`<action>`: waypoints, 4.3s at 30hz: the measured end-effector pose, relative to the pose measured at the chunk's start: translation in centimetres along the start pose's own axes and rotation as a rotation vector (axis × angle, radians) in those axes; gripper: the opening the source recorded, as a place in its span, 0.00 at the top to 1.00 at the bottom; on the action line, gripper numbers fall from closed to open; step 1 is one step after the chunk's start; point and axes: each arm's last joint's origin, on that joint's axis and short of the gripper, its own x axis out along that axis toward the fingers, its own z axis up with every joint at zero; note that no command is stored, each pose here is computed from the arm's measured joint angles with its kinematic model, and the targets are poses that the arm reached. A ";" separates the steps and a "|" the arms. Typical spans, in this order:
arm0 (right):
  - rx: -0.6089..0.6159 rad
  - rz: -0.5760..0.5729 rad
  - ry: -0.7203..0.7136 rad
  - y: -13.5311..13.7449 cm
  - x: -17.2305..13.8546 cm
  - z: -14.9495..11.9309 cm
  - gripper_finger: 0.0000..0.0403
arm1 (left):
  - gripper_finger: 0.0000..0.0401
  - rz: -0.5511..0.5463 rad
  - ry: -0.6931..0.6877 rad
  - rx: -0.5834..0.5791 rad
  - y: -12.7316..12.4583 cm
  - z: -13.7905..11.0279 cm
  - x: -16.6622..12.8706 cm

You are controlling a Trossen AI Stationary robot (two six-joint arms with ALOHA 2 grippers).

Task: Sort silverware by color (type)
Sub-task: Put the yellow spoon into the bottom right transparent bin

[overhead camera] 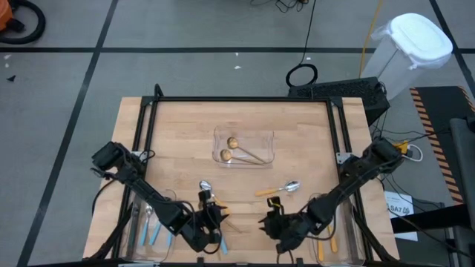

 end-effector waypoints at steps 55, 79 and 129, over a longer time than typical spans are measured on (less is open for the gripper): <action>-0.255 -0.126 -0.113 0.4 -10.0 0.2 0.78 | 0.42 -0.111 0.195 0.057 6.3 5.7 20.2; -0.222 -0.118 -0.124 0.5 -10.0 0.3 0.78 | 1.00 -0.027 0.197 0.054 4.7 4.7 19.7; -0.173 -0.094 -0.240 1.8 -15.2 -0.7 0.78 | 0.64 -0.221 0.121 0.113 8.0 7.1 23.5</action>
